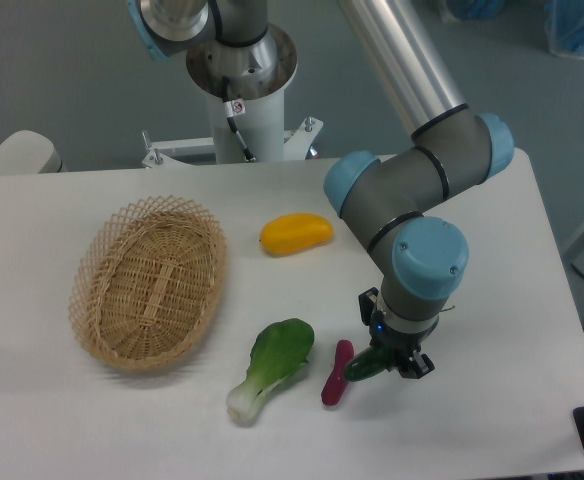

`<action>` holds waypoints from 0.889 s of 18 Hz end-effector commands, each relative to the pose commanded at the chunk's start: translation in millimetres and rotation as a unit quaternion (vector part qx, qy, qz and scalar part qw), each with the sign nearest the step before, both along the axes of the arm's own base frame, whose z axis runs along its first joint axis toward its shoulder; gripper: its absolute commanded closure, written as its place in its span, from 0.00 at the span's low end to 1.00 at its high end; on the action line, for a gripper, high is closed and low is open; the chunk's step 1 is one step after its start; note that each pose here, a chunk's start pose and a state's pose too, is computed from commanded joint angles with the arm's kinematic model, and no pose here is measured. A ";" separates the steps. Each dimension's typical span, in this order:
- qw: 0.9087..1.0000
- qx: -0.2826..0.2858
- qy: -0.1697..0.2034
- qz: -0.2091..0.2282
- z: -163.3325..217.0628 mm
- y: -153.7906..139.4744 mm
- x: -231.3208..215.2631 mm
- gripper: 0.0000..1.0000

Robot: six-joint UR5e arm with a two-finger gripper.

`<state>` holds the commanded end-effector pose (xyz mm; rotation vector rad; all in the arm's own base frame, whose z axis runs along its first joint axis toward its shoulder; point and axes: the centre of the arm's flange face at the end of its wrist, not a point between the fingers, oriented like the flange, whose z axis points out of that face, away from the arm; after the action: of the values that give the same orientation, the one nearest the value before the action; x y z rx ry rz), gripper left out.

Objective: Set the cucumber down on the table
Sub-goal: 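Lift the held green cucumber up with the gripper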

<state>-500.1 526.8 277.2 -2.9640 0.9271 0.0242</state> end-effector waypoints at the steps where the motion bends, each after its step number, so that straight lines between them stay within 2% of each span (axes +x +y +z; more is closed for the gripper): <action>1: 1.000 0.000 0.000 0.000 0.0 0.0 0.0 0.90; 4: 1.000 0.000 0.001 -0.006 -0.2 -1.7 0.2 0.90; 7: 0.999 -0.002 0.002 -0.037 3.9 -4.1 1.5 0.89; 11: 0.999 -0.004 -0.001 -0.040 3.7 -15.2 -3.5 0.89; 16: 0.996 -0.010 -0.015 -0.082 -5.6 -55.0 -9.9 0.91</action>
<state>-510.0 471.9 271.5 -2.8876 1.1695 -0.0333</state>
